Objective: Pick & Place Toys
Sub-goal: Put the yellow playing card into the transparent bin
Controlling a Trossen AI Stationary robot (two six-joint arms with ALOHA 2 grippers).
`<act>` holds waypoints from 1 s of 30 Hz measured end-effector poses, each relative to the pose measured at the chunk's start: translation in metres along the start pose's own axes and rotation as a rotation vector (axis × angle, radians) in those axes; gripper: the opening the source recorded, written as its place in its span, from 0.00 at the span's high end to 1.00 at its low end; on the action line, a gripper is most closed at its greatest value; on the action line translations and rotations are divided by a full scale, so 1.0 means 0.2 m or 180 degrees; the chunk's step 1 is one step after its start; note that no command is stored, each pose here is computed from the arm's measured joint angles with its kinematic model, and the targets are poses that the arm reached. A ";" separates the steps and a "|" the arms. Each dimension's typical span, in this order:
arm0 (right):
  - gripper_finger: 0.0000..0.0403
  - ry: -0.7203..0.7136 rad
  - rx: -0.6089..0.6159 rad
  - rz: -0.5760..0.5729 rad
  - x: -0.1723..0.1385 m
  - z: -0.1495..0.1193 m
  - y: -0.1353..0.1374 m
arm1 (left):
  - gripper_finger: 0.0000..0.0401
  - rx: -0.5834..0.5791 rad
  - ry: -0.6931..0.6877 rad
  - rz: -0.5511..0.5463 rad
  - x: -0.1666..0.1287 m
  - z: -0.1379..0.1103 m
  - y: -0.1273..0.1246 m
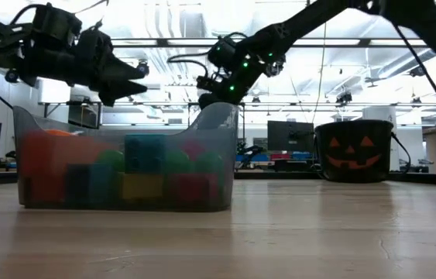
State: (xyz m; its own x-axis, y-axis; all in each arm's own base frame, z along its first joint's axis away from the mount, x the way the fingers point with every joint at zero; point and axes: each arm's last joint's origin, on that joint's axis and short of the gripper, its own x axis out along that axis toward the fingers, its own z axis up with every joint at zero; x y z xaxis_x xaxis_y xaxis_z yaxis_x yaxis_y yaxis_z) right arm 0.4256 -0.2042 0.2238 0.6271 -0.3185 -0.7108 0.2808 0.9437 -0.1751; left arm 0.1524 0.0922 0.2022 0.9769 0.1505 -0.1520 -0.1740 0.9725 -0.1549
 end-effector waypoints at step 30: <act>0.06 0.0968 -0.0101 0.0645 0.44 -0.04 -0.07 | 0.34 -0.0033 0.0058 -0.0035 -0.02 -0.01 -0.01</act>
State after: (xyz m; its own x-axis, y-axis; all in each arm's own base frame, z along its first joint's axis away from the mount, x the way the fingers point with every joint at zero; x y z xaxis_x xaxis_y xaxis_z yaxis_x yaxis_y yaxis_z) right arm 0.4707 -0.2438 0.1585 0.4217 -0.0881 -0.9025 0.1473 0.9887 -0.0277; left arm 0.1490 0.0883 0.2013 0.9763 0.1364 -0.1680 -0.1645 0.9721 -0.1669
